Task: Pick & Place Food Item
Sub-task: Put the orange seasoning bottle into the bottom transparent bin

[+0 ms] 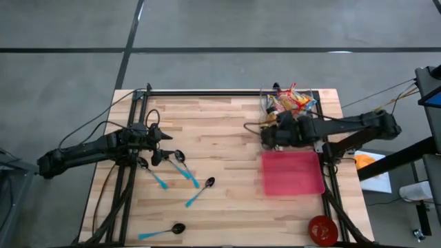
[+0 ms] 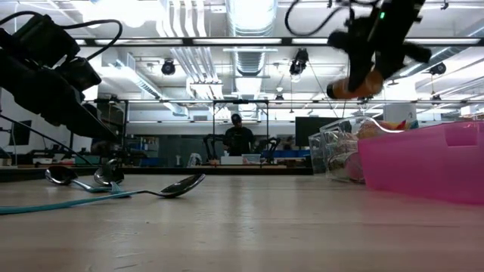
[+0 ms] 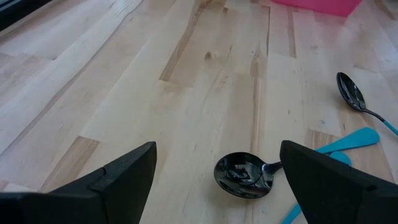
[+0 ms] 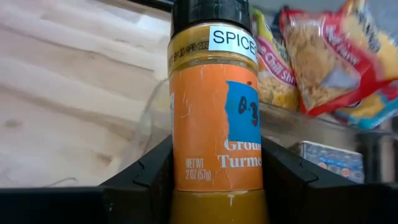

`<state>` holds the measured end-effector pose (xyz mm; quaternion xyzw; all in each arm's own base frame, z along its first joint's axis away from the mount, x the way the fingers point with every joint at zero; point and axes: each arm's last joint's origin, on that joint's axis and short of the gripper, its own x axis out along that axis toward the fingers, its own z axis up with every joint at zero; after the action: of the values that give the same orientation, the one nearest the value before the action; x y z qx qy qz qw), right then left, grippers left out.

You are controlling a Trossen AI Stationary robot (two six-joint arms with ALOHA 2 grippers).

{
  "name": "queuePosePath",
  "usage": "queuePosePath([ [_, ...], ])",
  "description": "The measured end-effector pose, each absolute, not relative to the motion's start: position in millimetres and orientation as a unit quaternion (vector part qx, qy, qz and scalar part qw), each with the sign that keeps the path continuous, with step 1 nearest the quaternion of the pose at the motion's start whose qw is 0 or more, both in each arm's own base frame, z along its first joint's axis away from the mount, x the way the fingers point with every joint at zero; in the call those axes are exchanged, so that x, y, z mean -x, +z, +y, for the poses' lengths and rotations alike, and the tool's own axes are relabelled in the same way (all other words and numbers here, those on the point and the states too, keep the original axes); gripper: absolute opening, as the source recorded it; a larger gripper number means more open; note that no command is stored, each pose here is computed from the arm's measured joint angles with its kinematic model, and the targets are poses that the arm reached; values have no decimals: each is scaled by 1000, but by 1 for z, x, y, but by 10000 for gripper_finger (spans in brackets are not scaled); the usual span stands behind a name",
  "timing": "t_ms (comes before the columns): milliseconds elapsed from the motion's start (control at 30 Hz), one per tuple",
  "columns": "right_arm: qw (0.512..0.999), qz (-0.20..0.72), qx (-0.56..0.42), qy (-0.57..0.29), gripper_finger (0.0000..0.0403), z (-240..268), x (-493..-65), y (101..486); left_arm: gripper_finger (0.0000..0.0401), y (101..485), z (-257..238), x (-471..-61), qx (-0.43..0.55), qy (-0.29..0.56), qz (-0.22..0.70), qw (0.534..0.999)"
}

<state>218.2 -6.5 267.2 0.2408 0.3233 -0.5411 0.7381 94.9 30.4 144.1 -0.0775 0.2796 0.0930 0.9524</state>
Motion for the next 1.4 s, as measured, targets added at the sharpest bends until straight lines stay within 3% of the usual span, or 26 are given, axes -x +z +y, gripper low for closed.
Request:
queuePosePath([
  [333,710,331,-309,-539,173,-34,-216,220,345,144,30,-95,78,93,280,952],
  [667,710,307,-381,-507,173,-22,-220,203,345,144,30,-95,78,93,280,952],
  [1400,686,304,-406,-522,173,-12,-207,176,345,144,30,-95,78,93,280,952],
])
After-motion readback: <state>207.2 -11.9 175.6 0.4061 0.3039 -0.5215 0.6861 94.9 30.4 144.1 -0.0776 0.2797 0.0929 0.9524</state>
